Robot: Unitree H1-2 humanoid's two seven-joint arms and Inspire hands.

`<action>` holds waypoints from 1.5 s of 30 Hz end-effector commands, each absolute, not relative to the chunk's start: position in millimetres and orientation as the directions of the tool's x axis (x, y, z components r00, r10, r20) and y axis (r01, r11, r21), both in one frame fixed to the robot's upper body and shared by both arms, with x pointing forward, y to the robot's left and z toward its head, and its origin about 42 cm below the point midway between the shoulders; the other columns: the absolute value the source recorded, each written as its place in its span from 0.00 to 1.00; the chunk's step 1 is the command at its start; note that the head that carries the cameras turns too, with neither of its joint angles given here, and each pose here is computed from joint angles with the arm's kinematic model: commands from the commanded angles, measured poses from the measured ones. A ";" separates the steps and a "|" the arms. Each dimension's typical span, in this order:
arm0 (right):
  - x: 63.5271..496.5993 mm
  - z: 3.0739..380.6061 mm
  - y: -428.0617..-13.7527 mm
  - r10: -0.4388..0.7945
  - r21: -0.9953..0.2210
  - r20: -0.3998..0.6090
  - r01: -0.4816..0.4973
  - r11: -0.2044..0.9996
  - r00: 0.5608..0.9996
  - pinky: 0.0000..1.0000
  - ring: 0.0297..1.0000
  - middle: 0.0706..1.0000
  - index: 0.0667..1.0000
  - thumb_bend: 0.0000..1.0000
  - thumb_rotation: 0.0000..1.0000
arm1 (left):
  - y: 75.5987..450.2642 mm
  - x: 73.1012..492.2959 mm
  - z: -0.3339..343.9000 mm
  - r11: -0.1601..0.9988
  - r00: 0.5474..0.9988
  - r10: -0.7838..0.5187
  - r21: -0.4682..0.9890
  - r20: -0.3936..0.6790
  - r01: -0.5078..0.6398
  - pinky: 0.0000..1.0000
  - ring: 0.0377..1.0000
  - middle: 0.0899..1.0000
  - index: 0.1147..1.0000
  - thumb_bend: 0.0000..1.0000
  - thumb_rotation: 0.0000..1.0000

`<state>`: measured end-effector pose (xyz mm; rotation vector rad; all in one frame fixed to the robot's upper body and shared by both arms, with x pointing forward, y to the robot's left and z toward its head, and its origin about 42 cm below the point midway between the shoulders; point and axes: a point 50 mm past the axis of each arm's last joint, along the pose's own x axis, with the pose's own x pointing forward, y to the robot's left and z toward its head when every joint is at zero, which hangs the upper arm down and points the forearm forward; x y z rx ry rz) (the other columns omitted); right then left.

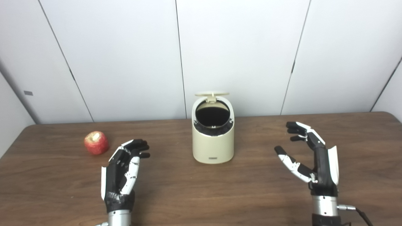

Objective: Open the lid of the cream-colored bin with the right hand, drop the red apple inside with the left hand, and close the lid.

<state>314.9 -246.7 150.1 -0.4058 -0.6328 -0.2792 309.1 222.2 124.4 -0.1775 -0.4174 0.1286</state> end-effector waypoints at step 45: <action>307.4 97.5 -285.6 -0.229 -0.284 0.488 0.402 0.871 0.842 0.64 0.69 0.68 0.66 0.31 0.19 | 372.1 390.9 246.1 0.737 0.855 0.448 0.432 0.263 -0.519 0.83 1.00 1.00 1.00 1.00 0.38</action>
